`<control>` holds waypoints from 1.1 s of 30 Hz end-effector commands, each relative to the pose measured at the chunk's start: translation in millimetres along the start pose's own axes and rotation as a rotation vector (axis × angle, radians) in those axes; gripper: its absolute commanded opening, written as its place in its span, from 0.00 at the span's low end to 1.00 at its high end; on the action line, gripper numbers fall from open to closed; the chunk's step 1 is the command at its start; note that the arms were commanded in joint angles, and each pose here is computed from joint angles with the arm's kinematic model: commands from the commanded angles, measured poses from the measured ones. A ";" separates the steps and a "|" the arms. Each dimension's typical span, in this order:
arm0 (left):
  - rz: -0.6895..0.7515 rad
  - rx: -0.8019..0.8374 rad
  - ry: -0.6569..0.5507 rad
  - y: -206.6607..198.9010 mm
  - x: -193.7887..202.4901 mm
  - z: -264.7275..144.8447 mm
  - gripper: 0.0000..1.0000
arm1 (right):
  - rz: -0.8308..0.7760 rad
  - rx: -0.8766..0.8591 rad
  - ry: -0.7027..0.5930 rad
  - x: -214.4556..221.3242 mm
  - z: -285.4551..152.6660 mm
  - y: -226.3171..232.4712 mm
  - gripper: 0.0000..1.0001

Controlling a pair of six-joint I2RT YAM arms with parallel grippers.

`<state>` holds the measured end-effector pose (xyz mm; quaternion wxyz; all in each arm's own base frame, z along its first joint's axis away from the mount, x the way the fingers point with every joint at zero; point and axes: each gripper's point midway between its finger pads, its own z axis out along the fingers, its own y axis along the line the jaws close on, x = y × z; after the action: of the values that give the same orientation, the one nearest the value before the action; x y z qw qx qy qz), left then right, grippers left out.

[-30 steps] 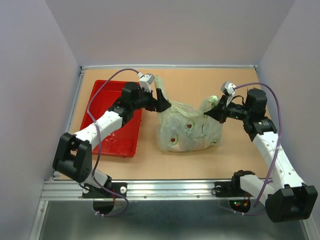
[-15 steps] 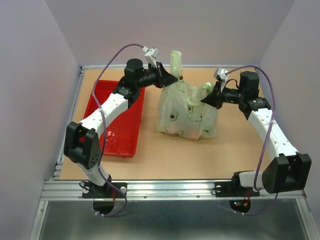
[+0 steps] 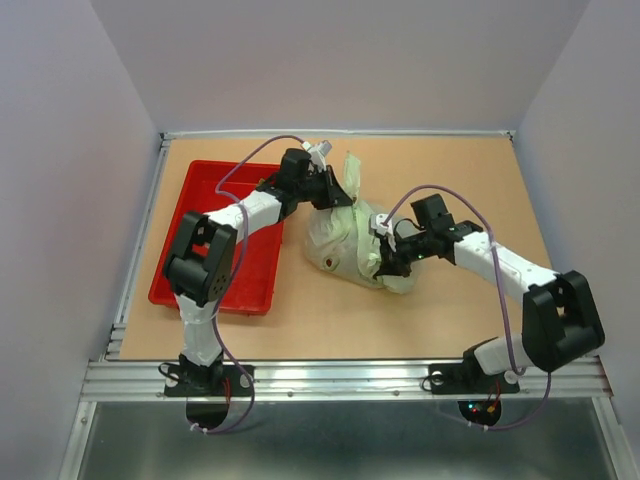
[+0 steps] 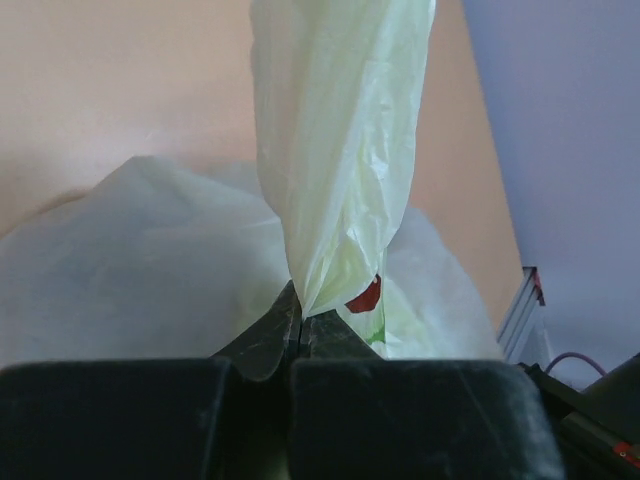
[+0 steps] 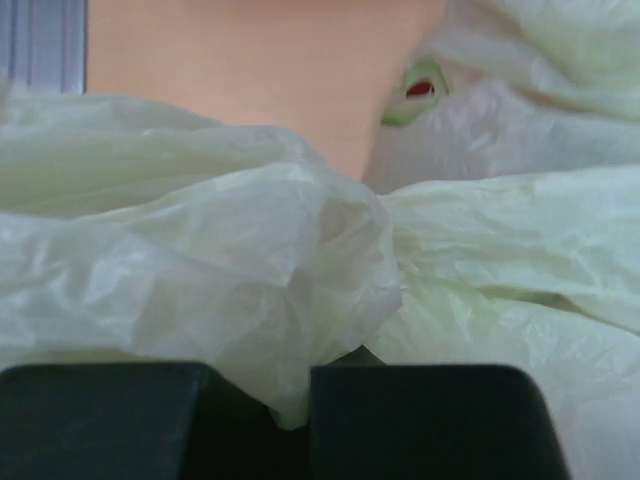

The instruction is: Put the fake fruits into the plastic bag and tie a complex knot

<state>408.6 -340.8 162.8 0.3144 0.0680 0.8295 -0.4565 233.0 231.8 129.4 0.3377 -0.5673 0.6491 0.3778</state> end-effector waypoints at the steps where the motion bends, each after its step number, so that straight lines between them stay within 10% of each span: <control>1: -0.003 -0.048 -0.001 21.2 -7.0 8.0 0.00 | -0.002 0.007 0.111 42.7 7.7 -6.3 0.00; 16: -0.022 -0.156 0.110 76.4 32.7 29.1 0.00 | 0.131 -0.027 0.231 88.8 25.6 -14.6 0.00; 33: -0.101 -0.060 0.159 6.3 75.3 -16.2 0.00 | 0.185 -0.066 0.231 67.0 -18.5 55.5 0.00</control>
<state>356.7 -339.9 75.6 0.2016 0.0489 0.8858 -0.4150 193.4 194.0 78.1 0.2282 -0.5618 0.7161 0.3457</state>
